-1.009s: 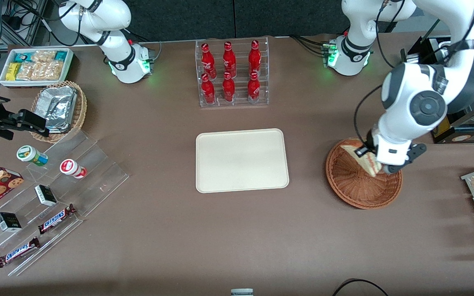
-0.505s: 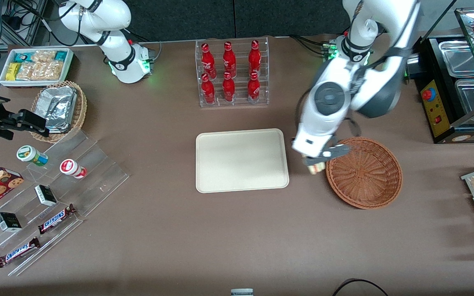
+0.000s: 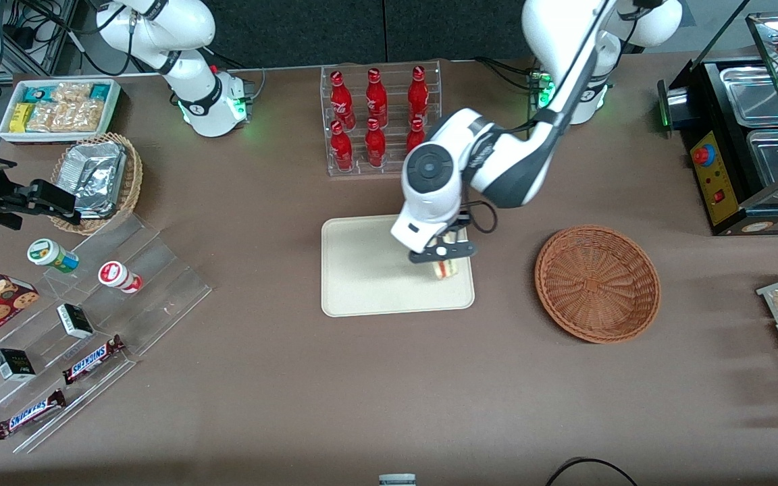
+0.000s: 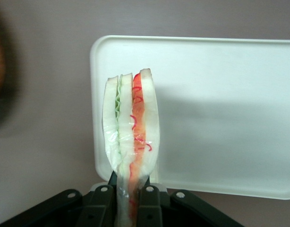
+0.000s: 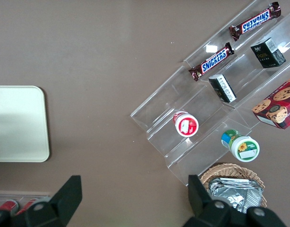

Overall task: Place sandwich from basket to tray
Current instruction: 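Lift the sandwich and carry it over the cream tray, then lower the sandwich onto the tray and open the left gripper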

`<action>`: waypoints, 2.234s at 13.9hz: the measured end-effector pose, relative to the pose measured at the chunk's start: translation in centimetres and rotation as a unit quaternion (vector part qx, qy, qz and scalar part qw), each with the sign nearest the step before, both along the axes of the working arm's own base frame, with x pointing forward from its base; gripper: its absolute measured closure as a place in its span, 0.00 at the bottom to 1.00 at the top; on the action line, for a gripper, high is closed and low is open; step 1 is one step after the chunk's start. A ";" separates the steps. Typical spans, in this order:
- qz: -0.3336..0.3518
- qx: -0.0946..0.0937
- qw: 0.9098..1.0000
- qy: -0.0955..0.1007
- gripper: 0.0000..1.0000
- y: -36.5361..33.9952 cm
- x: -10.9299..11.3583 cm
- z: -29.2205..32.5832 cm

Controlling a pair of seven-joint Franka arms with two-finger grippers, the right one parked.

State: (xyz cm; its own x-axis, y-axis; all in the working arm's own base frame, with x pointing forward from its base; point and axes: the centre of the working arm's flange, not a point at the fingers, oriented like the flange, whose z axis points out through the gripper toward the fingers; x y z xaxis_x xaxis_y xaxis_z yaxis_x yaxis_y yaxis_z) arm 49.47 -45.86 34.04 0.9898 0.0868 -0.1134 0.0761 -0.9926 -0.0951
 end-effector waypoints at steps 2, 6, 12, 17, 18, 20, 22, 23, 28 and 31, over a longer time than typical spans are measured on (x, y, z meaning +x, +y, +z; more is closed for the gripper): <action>-0.017 -0.003 1.000 -0.001 0.81 -2.0 -1.3 -2.0; -0.039 -0.010 0.999 -0.007 0.81 -4.8 -3.1 -5.3; -0.052 -0.029 0.998 -0.024 0.81 -6.9 -4.0 -8.6; -0.053 -0.026 0.998 -0.022 0.78 -7.0 -4.0 -9.4; -0.053 -0.026 0.998 -0.022 0.69 -7.0 -3.9 -9.4; -0.054 -0.024 0.998 -0.022 0.52 -6.9 -3.9 -9.6; -0.056 -0.021 0.998 -0.023 0.30 -6.9 -3.9 -9.9; -0.056 -0.022 0.998 -0.024 0.21 -6.9 -3.8 -9.8; -0.039 -0.026 0.998 -0.037 0.00 -6.6 -2.4 -3.0; -0.007 -0.016 0.999 -0.040 0.00 -3.5 -1.4 5.0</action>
